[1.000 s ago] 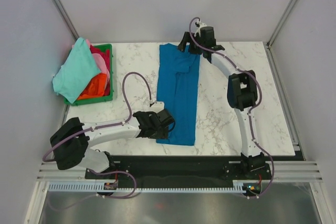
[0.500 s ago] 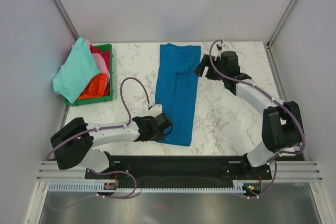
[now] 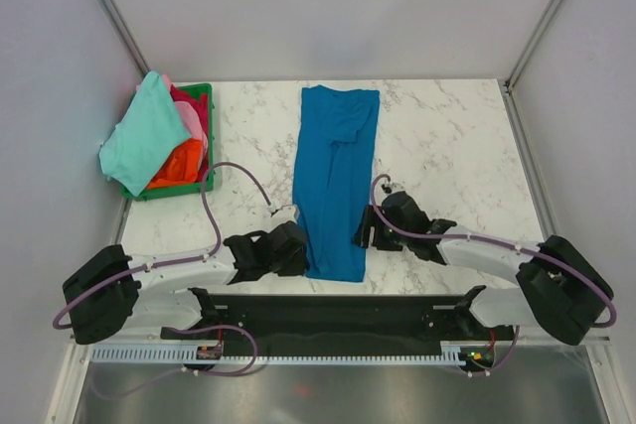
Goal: Fold and stack the t-shirts
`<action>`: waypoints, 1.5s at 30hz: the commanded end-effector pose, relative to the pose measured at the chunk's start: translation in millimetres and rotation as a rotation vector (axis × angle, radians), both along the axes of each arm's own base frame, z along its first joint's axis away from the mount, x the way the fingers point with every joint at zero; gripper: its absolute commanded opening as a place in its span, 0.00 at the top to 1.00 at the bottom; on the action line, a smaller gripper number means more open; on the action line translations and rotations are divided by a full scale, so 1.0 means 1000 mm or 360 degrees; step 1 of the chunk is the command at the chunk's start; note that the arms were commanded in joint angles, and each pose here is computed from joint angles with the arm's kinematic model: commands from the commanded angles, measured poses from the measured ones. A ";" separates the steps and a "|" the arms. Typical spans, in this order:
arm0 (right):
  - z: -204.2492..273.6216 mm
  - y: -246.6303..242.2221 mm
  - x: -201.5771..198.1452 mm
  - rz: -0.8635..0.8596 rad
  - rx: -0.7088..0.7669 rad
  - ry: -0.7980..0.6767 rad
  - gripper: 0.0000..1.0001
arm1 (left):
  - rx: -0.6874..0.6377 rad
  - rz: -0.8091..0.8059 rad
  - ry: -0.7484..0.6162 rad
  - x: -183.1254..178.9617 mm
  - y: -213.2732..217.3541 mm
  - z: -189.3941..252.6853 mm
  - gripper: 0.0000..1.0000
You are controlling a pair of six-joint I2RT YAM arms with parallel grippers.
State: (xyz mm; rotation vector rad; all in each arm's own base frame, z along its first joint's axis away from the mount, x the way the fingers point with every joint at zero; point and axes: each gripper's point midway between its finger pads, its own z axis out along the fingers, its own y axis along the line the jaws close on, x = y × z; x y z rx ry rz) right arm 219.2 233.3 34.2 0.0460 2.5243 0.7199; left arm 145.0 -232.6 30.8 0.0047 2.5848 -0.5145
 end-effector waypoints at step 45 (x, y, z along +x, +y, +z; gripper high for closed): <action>-0.054 -0.039 -0.111 -0.0166 -0.0215 0.0225 1.00 | -0.0129 0.0082 0.0045 -0.028 0.033 0.006 0.39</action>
